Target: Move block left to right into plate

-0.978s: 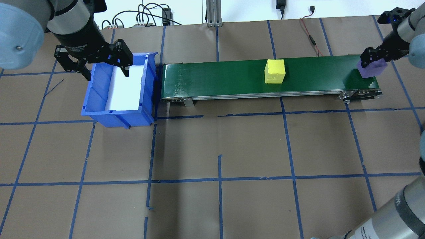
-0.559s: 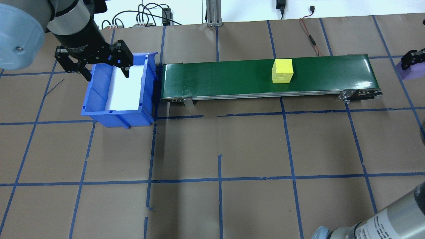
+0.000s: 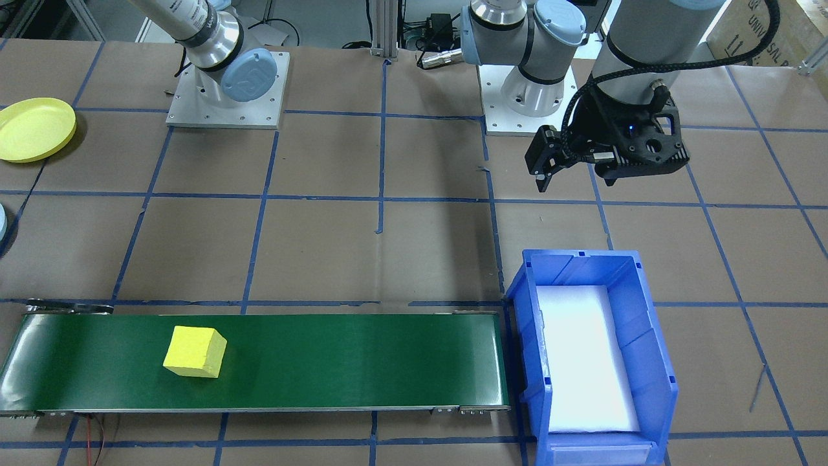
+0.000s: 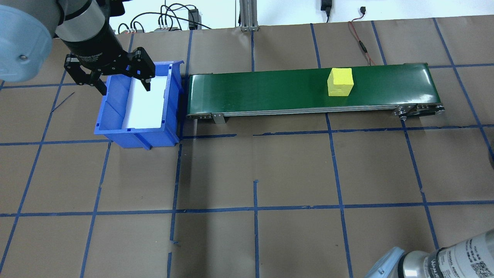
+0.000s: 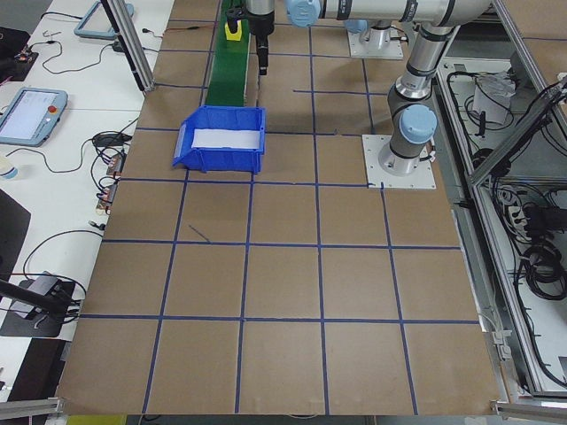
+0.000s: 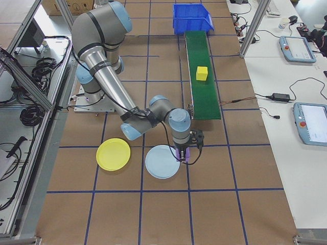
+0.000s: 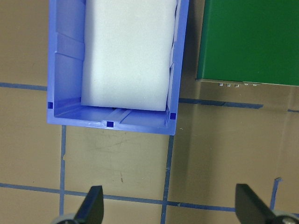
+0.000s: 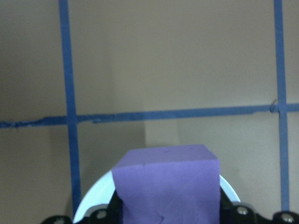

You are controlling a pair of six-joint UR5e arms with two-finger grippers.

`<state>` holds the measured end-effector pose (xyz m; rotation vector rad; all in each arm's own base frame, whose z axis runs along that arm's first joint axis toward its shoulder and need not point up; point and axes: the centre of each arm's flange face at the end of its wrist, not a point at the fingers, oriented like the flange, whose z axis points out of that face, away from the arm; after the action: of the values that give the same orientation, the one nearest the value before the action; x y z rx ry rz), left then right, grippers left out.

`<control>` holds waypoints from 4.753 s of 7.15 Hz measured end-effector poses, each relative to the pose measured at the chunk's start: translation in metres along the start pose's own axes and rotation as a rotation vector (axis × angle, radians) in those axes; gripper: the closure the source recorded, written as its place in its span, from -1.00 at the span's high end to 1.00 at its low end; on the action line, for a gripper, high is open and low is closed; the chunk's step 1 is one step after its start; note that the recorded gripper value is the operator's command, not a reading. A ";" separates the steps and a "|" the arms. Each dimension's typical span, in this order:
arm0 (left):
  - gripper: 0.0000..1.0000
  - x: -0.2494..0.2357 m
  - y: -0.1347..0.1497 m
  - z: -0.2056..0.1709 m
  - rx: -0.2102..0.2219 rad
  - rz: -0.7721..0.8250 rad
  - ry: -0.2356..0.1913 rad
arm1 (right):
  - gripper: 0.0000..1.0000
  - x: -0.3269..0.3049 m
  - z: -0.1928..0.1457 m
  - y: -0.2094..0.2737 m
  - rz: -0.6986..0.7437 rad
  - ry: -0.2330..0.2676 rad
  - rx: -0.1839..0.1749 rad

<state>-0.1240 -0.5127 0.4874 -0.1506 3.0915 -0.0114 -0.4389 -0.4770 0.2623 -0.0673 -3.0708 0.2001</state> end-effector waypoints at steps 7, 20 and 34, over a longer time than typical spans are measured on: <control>1.00 -0.001 0.000 0.002 -0.006 -0.001 0.000 | 1.00 0.009 0.008 0.044 0.041 -0.079 -0.070; 1.00 0.000 0.000 0.003 -0.008 -0.007 0.001 | 1.00 -0.253 -0.055 -0.149 0.224 -0.382 0.126; 1.00 -0.001 0.000 0.017 -0.027 -0.015 0.000 | -0.50 -0.204 -0.088 -0.055 0.008 -0.051 0.018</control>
<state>-0.1228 -0.5126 0.4709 -0.1741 3.0918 0.0299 -0.2318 -0.5295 0.3446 -0.0740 -3.1189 0.2341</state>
